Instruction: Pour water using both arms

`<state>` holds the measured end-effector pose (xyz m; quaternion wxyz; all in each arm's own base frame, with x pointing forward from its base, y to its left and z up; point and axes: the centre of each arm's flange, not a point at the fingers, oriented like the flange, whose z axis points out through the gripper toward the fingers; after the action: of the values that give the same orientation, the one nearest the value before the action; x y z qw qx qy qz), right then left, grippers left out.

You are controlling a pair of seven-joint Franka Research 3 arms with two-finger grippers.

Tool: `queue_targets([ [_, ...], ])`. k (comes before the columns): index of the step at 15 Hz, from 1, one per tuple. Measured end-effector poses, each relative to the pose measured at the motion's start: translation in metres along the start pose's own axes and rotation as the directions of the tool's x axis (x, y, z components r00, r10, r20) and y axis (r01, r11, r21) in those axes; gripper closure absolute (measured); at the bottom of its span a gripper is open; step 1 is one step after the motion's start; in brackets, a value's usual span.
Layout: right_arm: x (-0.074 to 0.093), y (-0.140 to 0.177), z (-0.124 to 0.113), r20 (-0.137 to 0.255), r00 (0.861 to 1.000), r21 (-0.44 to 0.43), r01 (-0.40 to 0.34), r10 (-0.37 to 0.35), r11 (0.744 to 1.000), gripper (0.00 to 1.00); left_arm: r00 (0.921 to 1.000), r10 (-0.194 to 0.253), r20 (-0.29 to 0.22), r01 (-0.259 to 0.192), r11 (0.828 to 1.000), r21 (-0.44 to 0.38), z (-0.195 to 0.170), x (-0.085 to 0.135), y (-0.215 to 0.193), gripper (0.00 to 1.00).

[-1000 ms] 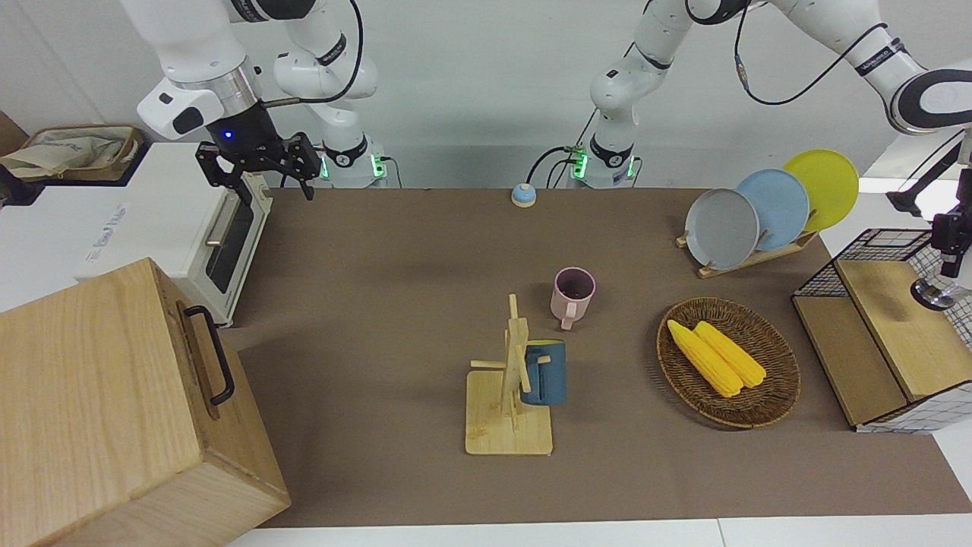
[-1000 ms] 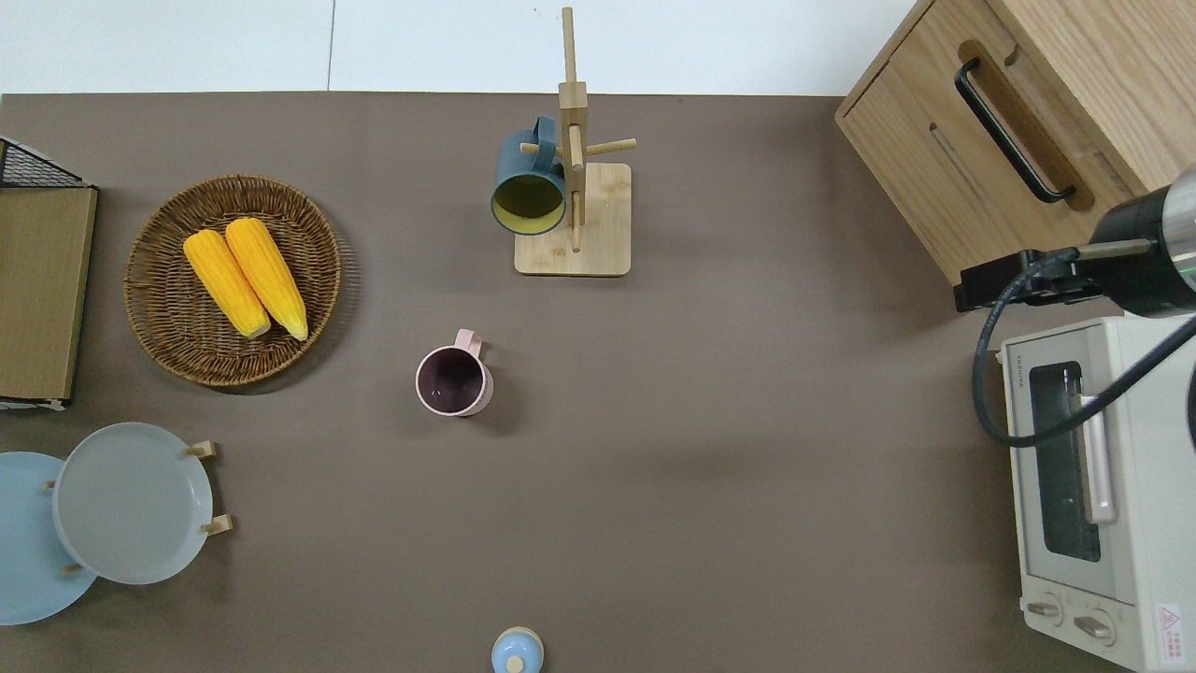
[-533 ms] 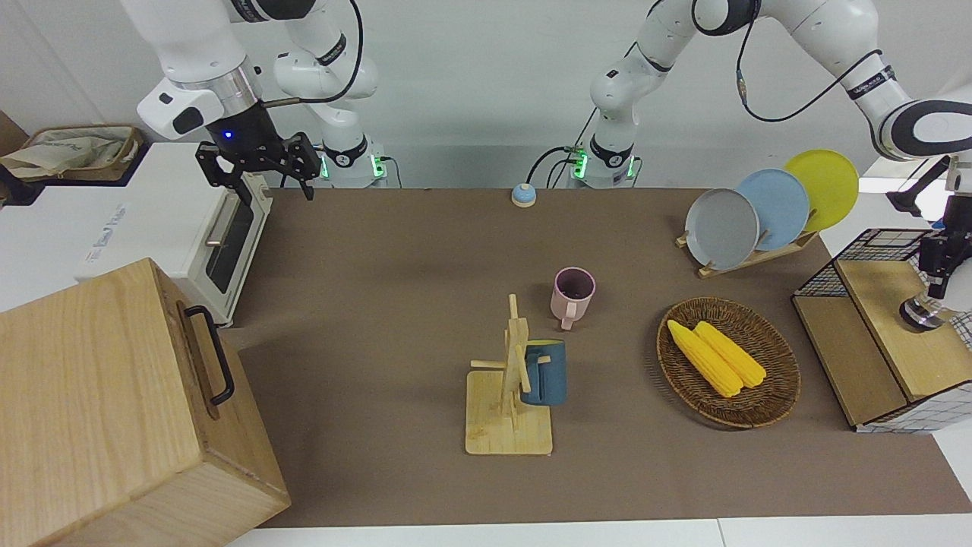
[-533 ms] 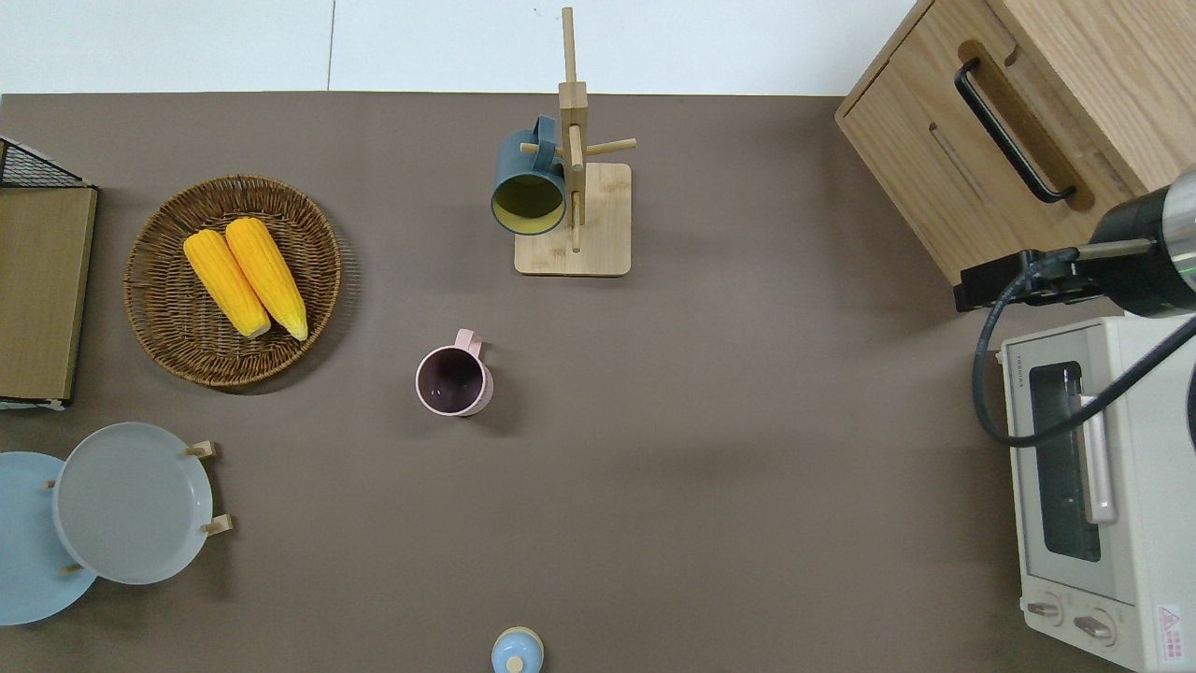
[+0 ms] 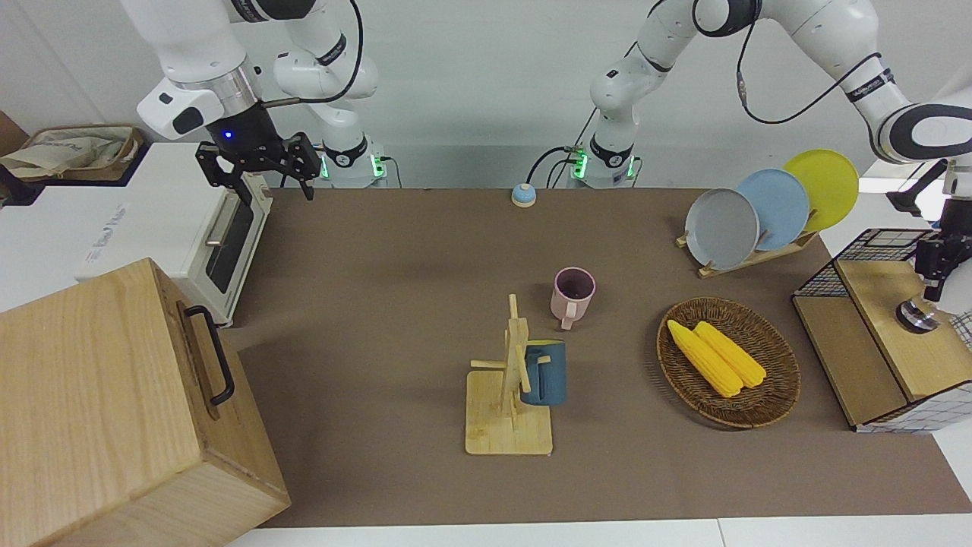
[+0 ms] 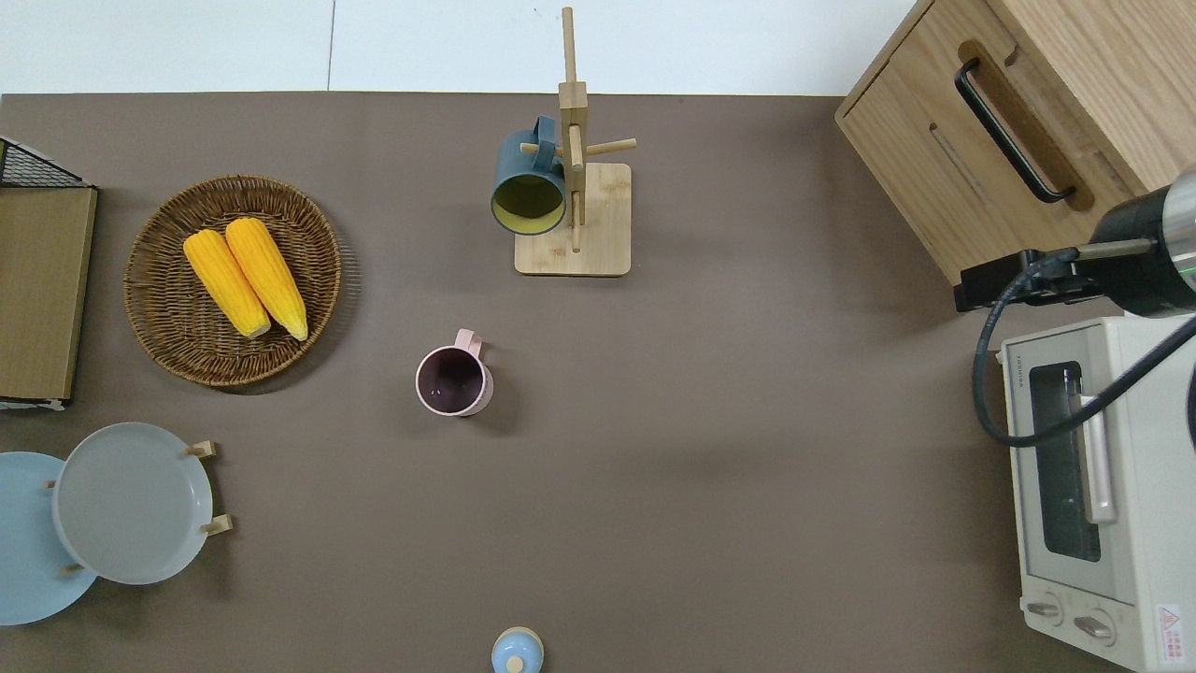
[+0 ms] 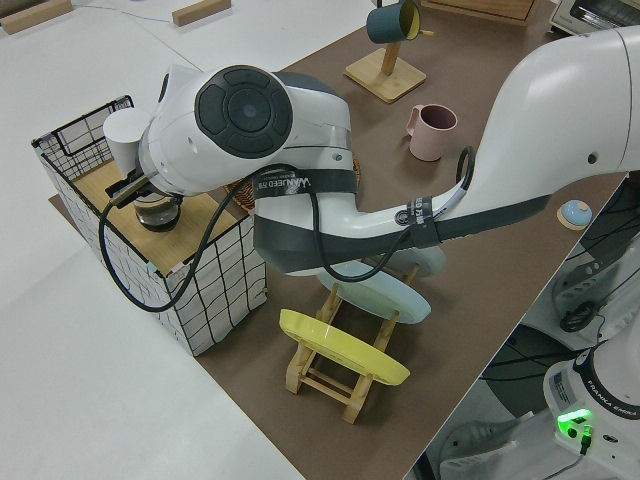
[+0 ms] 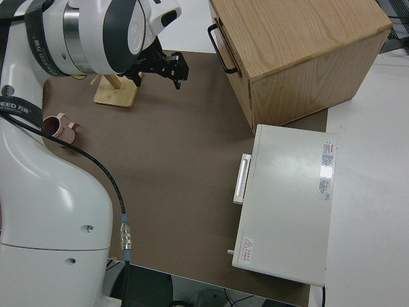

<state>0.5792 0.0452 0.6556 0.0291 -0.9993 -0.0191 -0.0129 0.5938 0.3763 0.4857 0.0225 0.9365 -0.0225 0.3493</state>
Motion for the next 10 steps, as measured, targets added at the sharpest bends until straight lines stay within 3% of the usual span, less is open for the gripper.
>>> queue_targets([
  [6, 0.0000, 0.0000, 0.0000, 0.000, 1.000, 0.000, 0.000, 0.000, 1.000, 0.00, 1.0000, 0.002, 0.002, -0.002, 1.000, -0.002, 0.0020, -0.0010, 0.0002, 0.33],
  [8, 0.0000, 0.0000, 0.0000, 0.000, 1.000, 0.000, 0.000, 0.000, 1.000, 0.00, 1.0000, 0.003, 0.000, -0.003, 1.000, 0.000, 0.0013, -0.0001, 0.0001, 0.23],
  [10, 0.0000, 0.0000, 0.0000, 0.000, 1.000, 0.000, 0.000, 0.000, 1.000, 0.00, 1.0000, 0.000, -0.002, 0.000, 1.000, 0.001, 0.0007, 0.0005, 0.0001, 0.02],
])
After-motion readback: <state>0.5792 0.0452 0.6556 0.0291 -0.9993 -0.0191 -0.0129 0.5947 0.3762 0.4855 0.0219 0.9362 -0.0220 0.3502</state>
